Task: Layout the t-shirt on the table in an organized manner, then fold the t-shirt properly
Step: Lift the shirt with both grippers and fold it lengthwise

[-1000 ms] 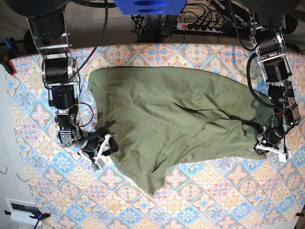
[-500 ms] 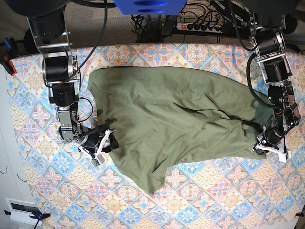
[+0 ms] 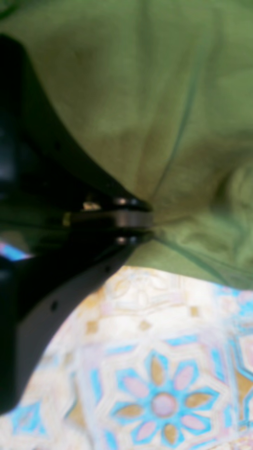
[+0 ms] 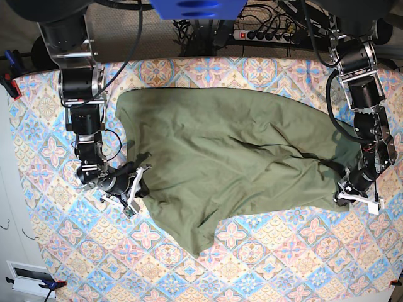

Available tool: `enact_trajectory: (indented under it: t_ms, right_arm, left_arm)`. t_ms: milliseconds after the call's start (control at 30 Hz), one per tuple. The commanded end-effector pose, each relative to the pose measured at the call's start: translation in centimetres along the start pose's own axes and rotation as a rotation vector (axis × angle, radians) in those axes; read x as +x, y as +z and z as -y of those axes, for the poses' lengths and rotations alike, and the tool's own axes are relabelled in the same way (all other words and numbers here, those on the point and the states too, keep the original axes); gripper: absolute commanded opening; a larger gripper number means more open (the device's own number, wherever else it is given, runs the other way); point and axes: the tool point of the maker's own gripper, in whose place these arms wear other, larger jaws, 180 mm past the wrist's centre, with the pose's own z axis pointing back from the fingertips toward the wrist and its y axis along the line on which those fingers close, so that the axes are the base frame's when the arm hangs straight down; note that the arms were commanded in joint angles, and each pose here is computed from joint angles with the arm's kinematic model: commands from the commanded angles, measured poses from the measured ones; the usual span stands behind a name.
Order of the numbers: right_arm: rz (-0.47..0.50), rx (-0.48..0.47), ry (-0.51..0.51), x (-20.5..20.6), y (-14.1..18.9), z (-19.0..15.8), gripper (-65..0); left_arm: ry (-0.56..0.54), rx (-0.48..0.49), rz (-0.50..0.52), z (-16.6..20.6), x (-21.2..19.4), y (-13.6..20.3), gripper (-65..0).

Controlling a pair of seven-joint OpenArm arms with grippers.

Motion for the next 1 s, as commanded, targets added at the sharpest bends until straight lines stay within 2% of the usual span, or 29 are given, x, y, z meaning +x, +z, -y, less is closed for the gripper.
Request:
enact_trajectory:
  t_ms: [0,67,233,367,467,567,700,800,967]
  right_arm:
    - [0.105,-0.057,-0.004,3.6,1.5,2.3,-64.2]
    - [0.129,-0.102,-0.026,3.5,3.2,3.1,-64.2]
    - [0.201,-0.221,-0.009,6.3,8.4,5.1,-64.2]
    - [0.291,-0.337,0.011,8.7,14.3,6.4,-64.2]
    - [0.360,-0.434,0.017,10.5,19.5,7.8,-64.2]
    - [0.431,-0.528,0.025,11.9,25.0,9.2,-64.2]
    - [0.504,-0.605,-0.014,11.7,29.9,11.0,-64.2]
    - [0.544,-0.641,-0.050,11.1,32.6,11.9,-64.2]
    - [0.554,-0.657,-0.037,11.2,34.0,12.0,-64.2]
  left_arm:
    - [-0.014,-0.030,0.077,1.0,3.1,0.6,-65.0]
    - [-0.050,-0.057,0.117,2.5,4.4,1.3,-65.0]
    - [-0.144,-0.125,0.217,6.2,7.5,3.5,-65.0]
    - [-0.194,-0.167,0.317,8.6,10.4,5.9,-65.0]
    - [-0.196,-0.173,0.406,8.9,12.8,8.4,-65.0]
    - [-0.173,-0.164,0.448,8.4,15.0,10.5,-65.0]
    - [-0.158,-0.160,0.475,8.1,16.4,12.4,-65.0]
    - [-0.167,-0.158,0.515,8.2,17.1,13.8,-65.0]
    - [-0.191,-0.178,0.524,8.9,16.7,14.6,-65.0]
